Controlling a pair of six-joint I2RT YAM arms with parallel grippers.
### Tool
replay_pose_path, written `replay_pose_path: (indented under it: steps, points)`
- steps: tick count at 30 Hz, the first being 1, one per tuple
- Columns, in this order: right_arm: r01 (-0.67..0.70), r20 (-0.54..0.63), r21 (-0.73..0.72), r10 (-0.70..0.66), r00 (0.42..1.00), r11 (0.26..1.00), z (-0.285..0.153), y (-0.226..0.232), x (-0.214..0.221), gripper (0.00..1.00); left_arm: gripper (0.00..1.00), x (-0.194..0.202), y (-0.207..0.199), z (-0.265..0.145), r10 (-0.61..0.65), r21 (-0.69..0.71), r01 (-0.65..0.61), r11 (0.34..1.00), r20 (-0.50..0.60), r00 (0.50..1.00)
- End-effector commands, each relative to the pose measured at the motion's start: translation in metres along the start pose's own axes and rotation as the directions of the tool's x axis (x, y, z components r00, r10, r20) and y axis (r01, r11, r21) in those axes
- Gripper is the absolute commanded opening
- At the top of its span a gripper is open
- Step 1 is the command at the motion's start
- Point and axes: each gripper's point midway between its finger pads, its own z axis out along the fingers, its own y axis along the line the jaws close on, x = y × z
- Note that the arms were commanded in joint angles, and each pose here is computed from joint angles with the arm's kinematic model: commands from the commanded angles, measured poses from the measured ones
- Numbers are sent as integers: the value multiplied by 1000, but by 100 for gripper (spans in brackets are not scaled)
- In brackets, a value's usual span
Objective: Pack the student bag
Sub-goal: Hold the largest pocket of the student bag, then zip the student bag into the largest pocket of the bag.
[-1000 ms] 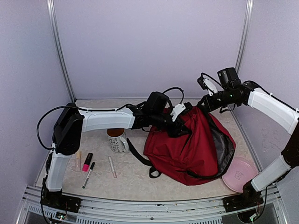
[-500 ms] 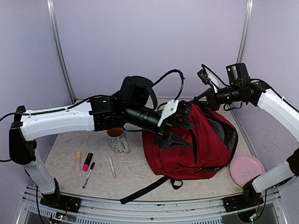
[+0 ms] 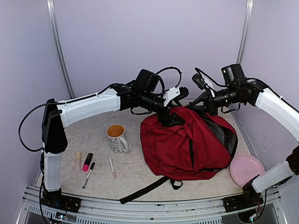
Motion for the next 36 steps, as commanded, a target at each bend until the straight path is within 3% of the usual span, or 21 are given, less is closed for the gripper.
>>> replay_pose_path:
  steps: [1,4,5,7,11,19,27,36]
  points:
    - [81,65,-60,-77,995,995,-9,21,-21,0,79,0,-14,5,38,56,-39,998,17,999]
    - [83,64,-56,-79,995,995,-10,22,-20,0,48,-2,-9,5,32,45,-34,998,41,999]
    - [83,62,-51,-80,995,995,-11,22,-19,0,28,-4,-11,4,31,57,-34,998,49,998]
    - [85,64,-39,-82,995,996,-15,23,-21,0,1,-5,-15,0,30,75,-35,997,60,998]
    - [61,45,24,-62,997,998,-22,19,-17,0,0,3,-21,-11,14,81,-20,997,70,997]
    - [-45,-84,239,67,994,970,-39,-3,21,0,0,-3,-8,-63,-24,4,24,1000,202,979]
    - [-142,-108,374,195,975,917,-58,-16,51,0,0,-5,-1,-90,-23,-28,30,999,231,973]
    - [-239,-39,596,324,945,767,-100,-50,79,0,0,-13,10,-129,-62,-48,83,995,342,938]
